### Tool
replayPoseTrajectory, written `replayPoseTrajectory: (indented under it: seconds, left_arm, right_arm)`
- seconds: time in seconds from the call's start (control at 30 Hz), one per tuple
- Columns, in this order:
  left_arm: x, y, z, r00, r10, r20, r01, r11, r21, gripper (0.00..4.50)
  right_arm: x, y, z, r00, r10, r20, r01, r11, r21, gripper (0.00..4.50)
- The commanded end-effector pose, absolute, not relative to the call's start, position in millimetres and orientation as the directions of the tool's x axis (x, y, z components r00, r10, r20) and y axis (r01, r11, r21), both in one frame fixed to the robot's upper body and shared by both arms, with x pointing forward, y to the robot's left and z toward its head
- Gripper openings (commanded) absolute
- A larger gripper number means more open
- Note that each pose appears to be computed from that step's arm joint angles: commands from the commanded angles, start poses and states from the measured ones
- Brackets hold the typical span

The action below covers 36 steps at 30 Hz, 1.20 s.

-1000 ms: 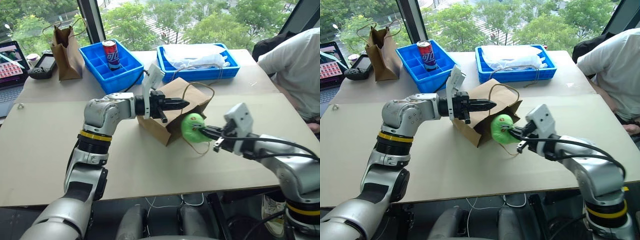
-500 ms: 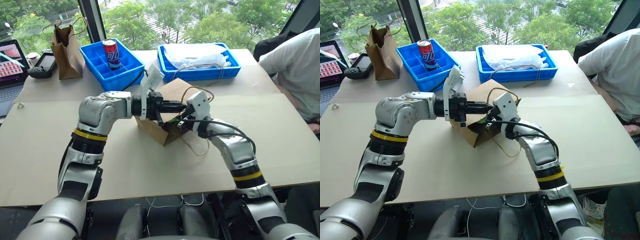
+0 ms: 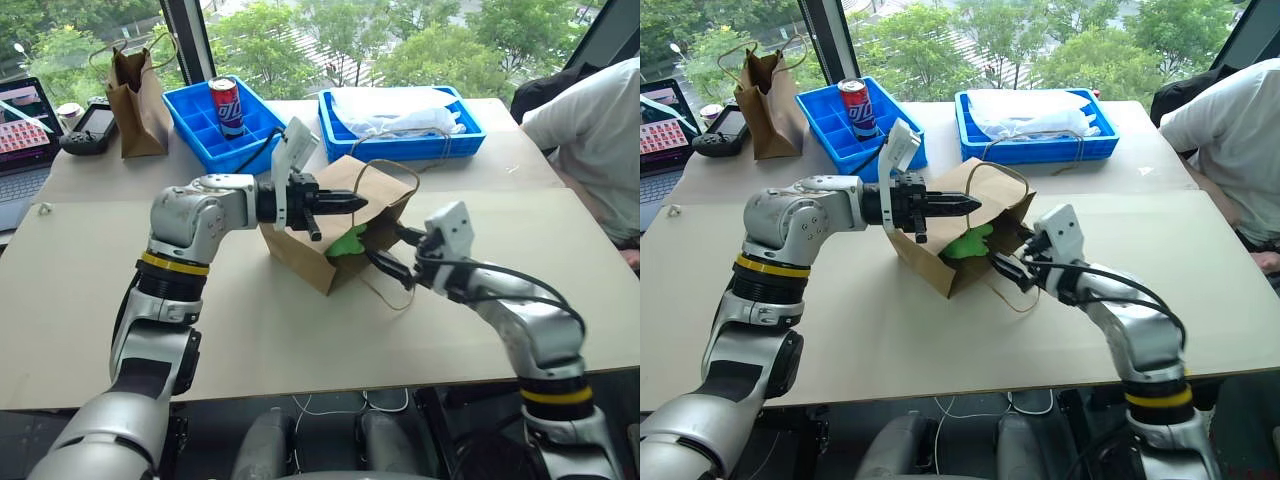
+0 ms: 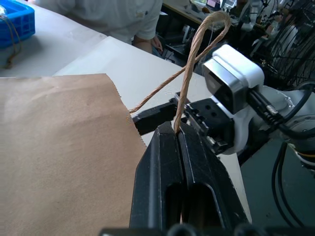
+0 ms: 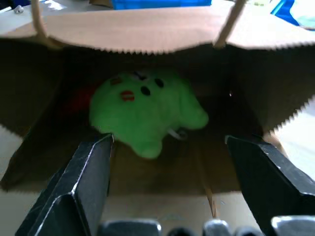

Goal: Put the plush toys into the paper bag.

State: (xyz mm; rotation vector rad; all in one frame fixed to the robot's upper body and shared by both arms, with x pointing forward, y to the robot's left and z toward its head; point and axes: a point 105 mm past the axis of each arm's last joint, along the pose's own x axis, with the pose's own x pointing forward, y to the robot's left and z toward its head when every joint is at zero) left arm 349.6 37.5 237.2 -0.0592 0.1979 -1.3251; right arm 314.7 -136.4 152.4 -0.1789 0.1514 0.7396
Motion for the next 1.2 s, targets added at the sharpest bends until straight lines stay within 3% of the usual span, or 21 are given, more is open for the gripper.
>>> replayPoseTrajectory:
  seconds: [0.03, 0.37, 0.47, 0.57, 0.6, 0.7, 0.8, 1.0, 1.2]
  left_arm:
    - [349.5, 35.7, 253.6, 0.221, -0.973, -0.073, 0.968, 0.228, -0.102, 0.0]
    - [352.0, 34.1, 257.0, 0.218, -0.973, -0.071, 0.97, 0.224, -0.09, 0.0]
    - [351.6, 35.4, 258.3, 0.222, -0.972, -0.071, 0.97, 0.228, -0.087, 0.0]
    - [351.9, 39.5, 259.6, 0.235, -0.969, -0.072, 0.967, 0.24, -0.081, 0.0]
    - [352.5, 41.8, 260.2, 0.242, -0.967, -0.073, 0.966, 0.248, -0.076, 0.0]
    - [354.5, 46.6, 262.0, 0.263, -0.962, -0.073, 0.961, 0.267, -0.066, 0.0]
    - [357.6, 50.2, 267.3, 0.279, -0.958, -0.06, 0.959, 0.282, -0.038, 0.0]
    - [375.3, 70.6, 277.8, 0.358, -0.932, -0.055, 0.933, 0.355, 0.059, 0.0]
    - [380.2, 79.7, 278.9, 0.388, -0.92, -0.057, 0.92, 0.382, 0.087, 0.0]
  right_arm:
    - [297.5, -140.4, 161.8, 0.71, 0.665, -0.231, -0.702, 0.693, -0.163, 4.09]
    - [287.6, -112.9, 107.3, 0.646, 0.656, -0.39, -0.752, 0.636, -0.176, 4.09]
    - [300.0, -116.9, 96.0, 0.688, 0.61, -0.394, -0.713, 0.668, -0.211, 3.45]
    - [308.4, -119.2, 112.0, 0.717, 0.611, -0.337, -0.694, 0.673, -0.256, 2.33]
    - [310.5, -122.1, 121.3, 0.725, 0.612, -0.318, -0.688, 0.666, -0.288, 2.19]
    - [312.4, -128.4, 146.9, 0.721, 0.635, -0.277, -0.691, 0.628, -0.358, 0.99]
    - [316.5, -127.5, 195.7, 0.713, 0.683, -0.157, -0.68, 0.618, -0.394, 0.01]
    - [314.2, -105.3, 250.0, 0.659, 0.751, -0.04, -0.683, 0.575, -0.451, 0.01]
    - [303.9, -69.7, 265.0, 0.57, 0.821, -0.035, -0.734, 0.49, -0.47, 0.01]
